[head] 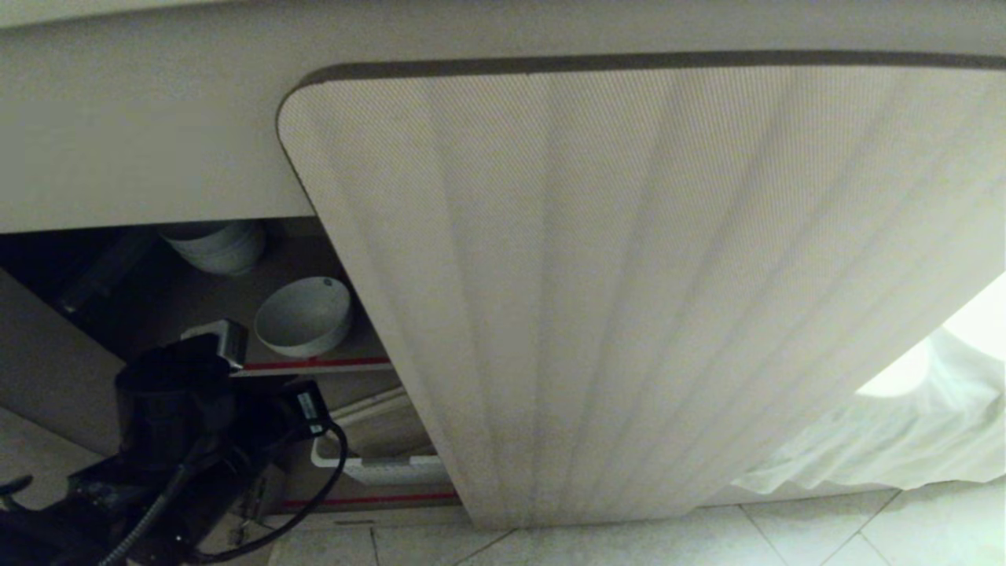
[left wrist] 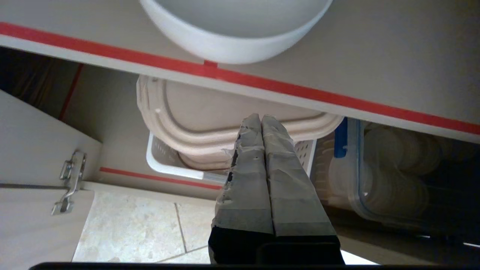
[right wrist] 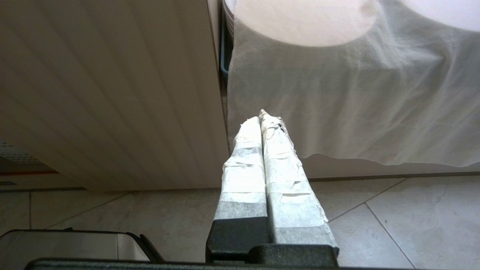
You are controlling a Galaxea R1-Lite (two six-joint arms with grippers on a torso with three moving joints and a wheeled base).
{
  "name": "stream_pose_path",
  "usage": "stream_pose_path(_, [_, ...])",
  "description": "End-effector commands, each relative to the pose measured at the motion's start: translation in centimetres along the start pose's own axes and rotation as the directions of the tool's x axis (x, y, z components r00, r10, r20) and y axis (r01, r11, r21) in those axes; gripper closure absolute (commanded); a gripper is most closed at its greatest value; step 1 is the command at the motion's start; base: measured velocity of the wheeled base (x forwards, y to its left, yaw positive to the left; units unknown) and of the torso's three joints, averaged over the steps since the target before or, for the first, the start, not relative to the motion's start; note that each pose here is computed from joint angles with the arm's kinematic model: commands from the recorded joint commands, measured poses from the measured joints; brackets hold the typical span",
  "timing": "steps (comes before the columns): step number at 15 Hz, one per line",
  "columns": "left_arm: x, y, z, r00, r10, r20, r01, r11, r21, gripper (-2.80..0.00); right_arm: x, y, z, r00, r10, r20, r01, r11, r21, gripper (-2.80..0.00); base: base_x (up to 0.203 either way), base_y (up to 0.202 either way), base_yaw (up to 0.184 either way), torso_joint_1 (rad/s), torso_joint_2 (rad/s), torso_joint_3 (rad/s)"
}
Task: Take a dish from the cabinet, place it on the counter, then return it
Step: Close the cabinet door
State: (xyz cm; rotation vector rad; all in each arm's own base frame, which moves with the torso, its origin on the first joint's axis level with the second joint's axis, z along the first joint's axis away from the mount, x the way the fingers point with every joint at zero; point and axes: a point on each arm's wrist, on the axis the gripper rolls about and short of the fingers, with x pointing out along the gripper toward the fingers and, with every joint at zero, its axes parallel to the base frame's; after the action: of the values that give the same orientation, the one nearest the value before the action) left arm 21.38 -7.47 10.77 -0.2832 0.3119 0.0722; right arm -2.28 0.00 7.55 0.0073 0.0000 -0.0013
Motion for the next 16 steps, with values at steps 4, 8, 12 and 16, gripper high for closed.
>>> stream_pose_path(4, [0.9, -0.5, 0.5, 1.0, 0.004, 0.023, -0.004, 1.0, -0.001, 0.0, 0.0, 0.0, 0.0, 1.0, 0.001, 0.0, -0.001, 1.0, 0.0, 0.0, 0.0, 0.0, 0.0, 0.0, 0.0, 0.0])
stream_pose_path(8, [1.5, 0.1, 0.8, 0.999, 0.036, 0.031, -0.036, 0.999, 0.019, 0.0, 0.0, 0.0, 0.0, 1.0, 0.0, 0.0, 0.0, 1.0, 0.0, 0.0, 0.0, 0.0, 0.0, 0.0, 0.0, 0.0])
stream_pose_path(12, [1.9, 0.2, 1.0, 0.998, 0.049, 0.037, -0.05, 0.999, 0.02, 0.0, 0.0, 0.0, 0.0, 1.0, 0.0, 0.0, 0.0, 1.0, 0.0, 0.0, 0.0, 0.0, 0.0, 0.0, 0.0, 0.0])
stream_pose_path(16, [2.2, 0.2, 0.8, 0.997, 0.069, 0.035, -0.07, 0.997, 0.022, 0.0, 0.0, 0.0, 0.0, 1.0, 0.0, 0.0, 0.0, 1.0, 0.0, 0.0, 0.0, 0.0, 0.0, 0.0, 0.0, 0.0])
